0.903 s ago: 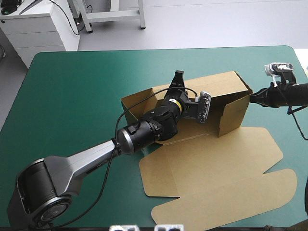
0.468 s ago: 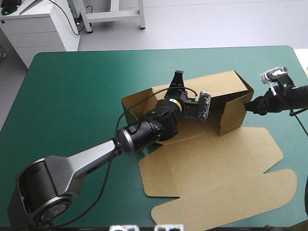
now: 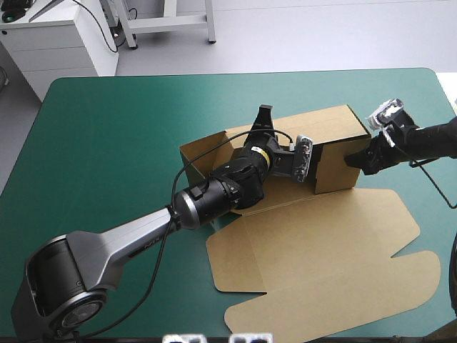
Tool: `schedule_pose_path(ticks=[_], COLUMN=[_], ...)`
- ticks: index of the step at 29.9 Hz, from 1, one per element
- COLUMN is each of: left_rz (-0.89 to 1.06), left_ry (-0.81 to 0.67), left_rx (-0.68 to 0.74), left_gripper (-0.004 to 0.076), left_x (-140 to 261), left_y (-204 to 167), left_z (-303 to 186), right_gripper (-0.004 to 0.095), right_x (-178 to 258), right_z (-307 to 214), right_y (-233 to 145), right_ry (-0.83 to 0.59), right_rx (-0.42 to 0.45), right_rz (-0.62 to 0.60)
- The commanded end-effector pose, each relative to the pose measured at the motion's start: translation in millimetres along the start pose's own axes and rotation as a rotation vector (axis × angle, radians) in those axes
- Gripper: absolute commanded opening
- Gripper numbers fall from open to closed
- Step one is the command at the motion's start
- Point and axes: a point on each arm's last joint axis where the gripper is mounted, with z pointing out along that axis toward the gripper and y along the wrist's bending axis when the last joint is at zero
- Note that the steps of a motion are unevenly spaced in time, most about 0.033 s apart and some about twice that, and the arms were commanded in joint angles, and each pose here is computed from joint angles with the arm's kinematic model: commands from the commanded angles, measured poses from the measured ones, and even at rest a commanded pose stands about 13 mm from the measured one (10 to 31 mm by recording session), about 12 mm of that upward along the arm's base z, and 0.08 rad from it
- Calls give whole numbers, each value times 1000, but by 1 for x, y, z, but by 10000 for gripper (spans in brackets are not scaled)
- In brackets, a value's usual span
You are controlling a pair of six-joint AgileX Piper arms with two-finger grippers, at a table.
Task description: Fold the box
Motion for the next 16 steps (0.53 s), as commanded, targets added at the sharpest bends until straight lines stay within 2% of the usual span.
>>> schedule_pose_path(ticks=[1, 6, 8, 11, 14, 15, 16], left_rz=[-34, -34, -34, -34, -34, -34, -33], left_ry=[-45, -53, -53, -53, -56, -56, -58], left_rx=[-48, -52, -52, -52, -53, -53, -54], left_gripper=[-8, -8, -8, -8, -8, -8, -8], left_x=[-1, -2, -2, -2, -2, -2, -2], left_y=[16, 16, 16, 16, 17, 17, 17], left_z=[-16, -16, -16, -16, -16, -16, -16], right_gripper=[572, 567, 526, 353, 50, -21, 0], right_x=[-17, -17, -19, -21, -21, -21, -21], right_z=[-3, 7, 10, 14, 16, 16, 16], right_y=[6, 0, -3, -5, -6, -6, -6], right_ry=[-74, -110, -139, -190, -195, -195, -195], right_rx=[8, 10, 0, -19, -33, -35, -35], right_rz=[-25, 21, 49, 94, 105, 108, 127])
